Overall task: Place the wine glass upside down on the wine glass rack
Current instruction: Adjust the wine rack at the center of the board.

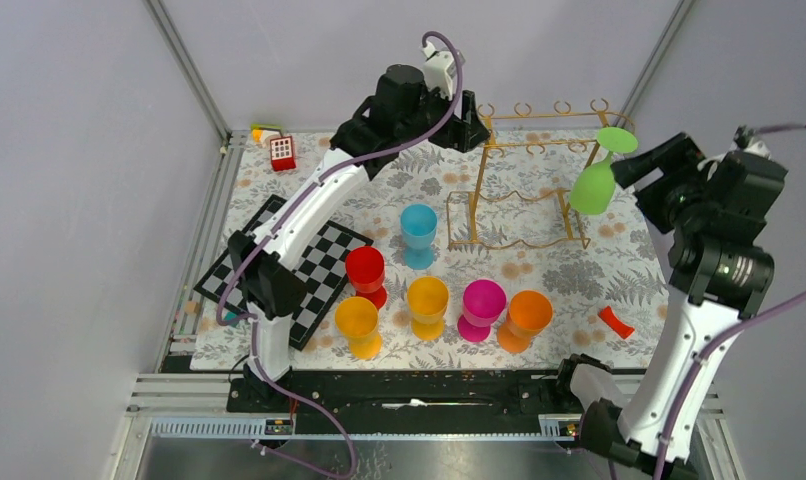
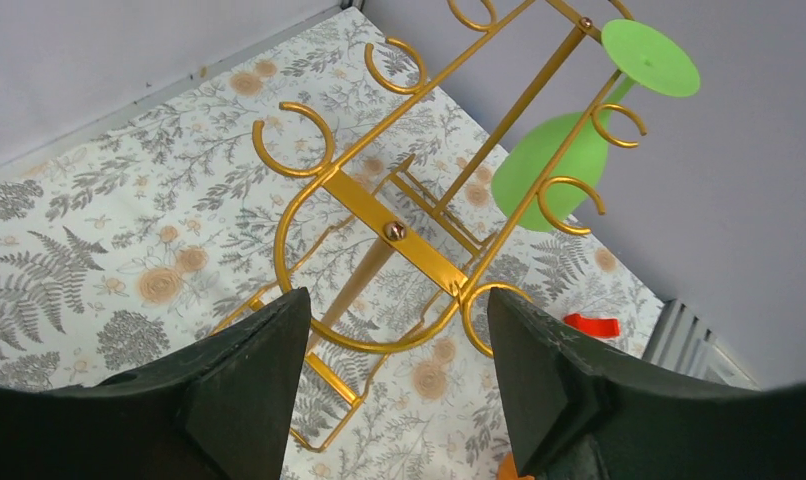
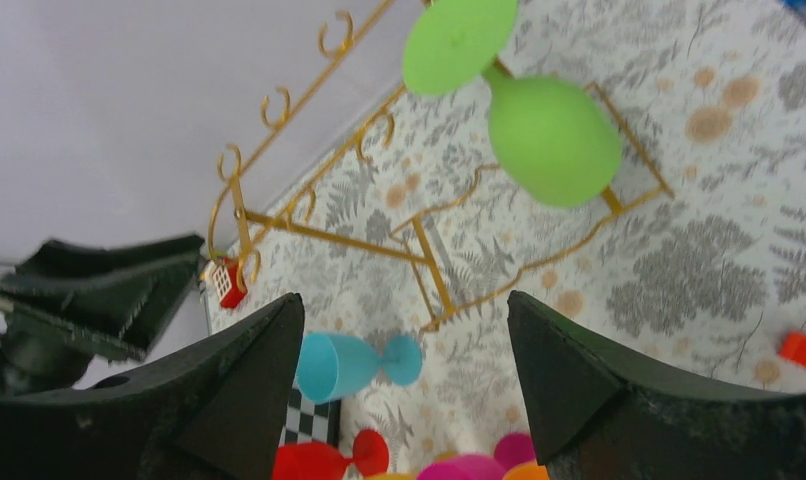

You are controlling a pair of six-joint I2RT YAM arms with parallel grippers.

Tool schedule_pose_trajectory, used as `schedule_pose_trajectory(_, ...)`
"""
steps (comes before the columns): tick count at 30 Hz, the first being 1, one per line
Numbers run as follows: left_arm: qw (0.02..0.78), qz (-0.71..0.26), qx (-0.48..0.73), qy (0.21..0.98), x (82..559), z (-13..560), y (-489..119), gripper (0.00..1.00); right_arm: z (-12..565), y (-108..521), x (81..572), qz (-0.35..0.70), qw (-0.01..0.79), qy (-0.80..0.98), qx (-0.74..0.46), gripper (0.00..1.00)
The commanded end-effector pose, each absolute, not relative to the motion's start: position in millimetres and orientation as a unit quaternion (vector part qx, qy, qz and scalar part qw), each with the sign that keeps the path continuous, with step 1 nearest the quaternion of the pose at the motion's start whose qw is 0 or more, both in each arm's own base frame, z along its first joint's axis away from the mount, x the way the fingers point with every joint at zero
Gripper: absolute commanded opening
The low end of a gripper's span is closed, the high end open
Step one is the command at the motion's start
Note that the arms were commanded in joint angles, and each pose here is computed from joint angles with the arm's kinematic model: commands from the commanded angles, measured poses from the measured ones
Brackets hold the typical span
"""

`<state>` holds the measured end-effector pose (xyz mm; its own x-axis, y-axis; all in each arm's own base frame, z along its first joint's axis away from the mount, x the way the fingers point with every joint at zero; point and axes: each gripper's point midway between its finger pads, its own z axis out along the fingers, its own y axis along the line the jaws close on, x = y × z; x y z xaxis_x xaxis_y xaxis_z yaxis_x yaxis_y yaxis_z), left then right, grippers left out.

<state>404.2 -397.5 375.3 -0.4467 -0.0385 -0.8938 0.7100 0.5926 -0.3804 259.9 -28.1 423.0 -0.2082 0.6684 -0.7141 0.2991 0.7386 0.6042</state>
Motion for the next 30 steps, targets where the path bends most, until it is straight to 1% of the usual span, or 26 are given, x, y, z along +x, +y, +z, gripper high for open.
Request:
schedule_pose_trajectory(1, 0.537, -0.36, 0.231, 0.727, 425, 400, -394, 0.69, 394, -2, 235, 0.215, 0.5, 0.773, 0.325, 0.8)
schedule_pose_trajectory(6, 0.538, -0.352, 0.21, 0.737, 438, 393, -392, 0.63, 367, 18, 224, 0.267, 0.462, 0.771, 0.347, 0.76)
schedule_pose_trajectory(10, 0.543, -0.345, 0.2, 0.739, 443, 392, -388, 0.63, 360, 30, 226, 0.3, 0.439, 0.771, 0.35, 0.74)
schedule_pose_trajectory(15, 0.537, -0.365, 0.174, 0.74, 453, 392, -387, 0.62, 367, 43, 233, 0.302, 0.437, 0.784, 0.321, 0.73)
schedule_pose_trajectory(18, 0.535, -0.381, 0.159, 0.737, 458, 396, -385, 0.58, 370, 52, 244, 0.294, 0.437, 0.795, 0.3, 0.72)
schedule_pose_trajectory(24, 0.508, -0.418, 0.14, 0.74, 459, 393, -384, 0.47, 377, 68, 278, 0.267, 0.445, 0.815, 0.259, 0.7)
schedule_pose_trajectory(30, 0.478, -0.442, 0.132, 0.747, 455, 382, -386, 0.43, 390, 71, 316, 0.231, 0.46, 0.824, 0.235, 0.7)
